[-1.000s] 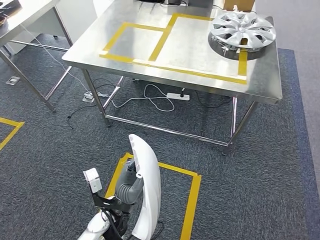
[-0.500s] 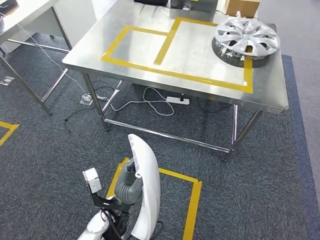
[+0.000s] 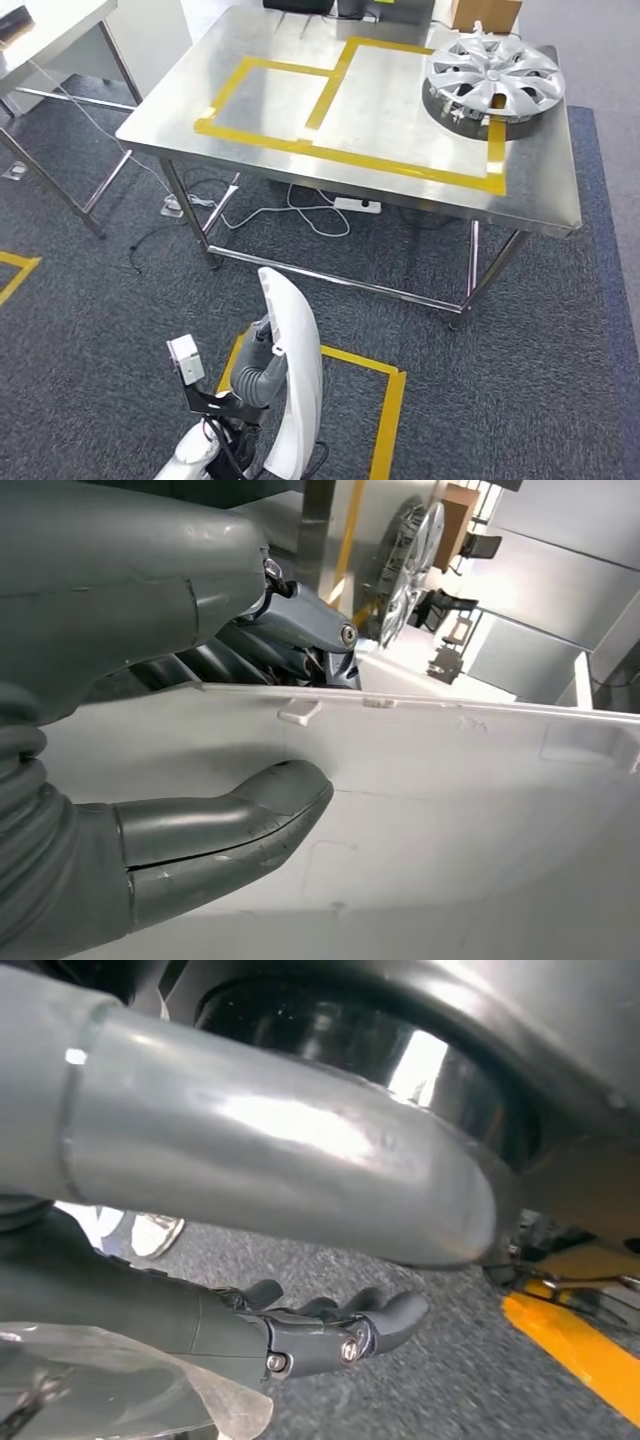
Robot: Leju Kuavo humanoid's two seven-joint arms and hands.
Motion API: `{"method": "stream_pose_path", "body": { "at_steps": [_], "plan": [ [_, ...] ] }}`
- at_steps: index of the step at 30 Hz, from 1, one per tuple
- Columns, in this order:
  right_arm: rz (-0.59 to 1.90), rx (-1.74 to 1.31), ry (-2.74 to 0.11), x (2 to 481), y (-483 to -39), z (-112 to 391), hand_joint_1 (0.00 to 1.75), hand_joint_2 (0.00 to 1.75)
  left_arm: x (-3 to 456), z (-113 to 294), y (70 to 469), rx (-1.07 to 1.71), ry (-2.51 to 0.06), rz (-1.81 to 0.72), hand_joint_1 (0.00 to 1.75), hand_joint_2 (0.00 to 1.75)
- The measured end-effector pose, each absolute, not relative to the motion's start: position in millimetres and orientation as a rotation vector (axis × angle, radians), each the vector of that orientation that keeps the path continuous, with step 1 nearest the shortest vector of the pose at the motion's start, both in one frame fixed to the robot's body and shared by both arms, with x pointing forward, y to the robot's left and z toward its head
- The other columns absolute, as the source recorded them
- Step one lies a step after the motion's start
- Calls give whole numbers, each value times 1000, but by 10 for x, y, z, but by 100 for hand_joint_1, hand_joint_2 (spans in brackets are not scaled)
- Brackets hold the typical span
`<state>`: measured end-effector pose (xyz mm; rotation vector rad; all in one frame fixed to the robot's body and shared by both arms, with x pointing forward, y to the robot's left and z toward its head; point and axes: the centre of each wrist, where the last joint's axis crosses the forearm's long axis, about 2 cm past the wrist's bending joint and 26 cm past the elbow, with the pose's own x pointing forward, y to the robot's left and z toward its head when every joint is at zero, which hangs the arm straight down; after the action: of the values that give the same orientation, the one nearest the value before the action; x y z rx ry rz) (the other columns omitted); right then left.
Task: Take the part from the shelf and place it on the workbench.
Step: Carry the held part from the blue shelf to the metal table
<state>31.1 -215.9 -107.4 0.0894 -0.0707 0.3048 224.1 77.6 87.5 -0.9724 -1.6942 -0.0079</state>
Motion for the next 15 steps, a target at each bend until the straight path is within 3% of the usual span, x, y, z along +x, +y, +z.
{"method": "stream_pose_path", "body": {
  "at_steps": [15],
  "plan": [
    [313, 91, -75, 337, -2160, -1072, 0, 0, 2239, 875, 774, -974, -1696, -9, 175, 175]
  ]
}}
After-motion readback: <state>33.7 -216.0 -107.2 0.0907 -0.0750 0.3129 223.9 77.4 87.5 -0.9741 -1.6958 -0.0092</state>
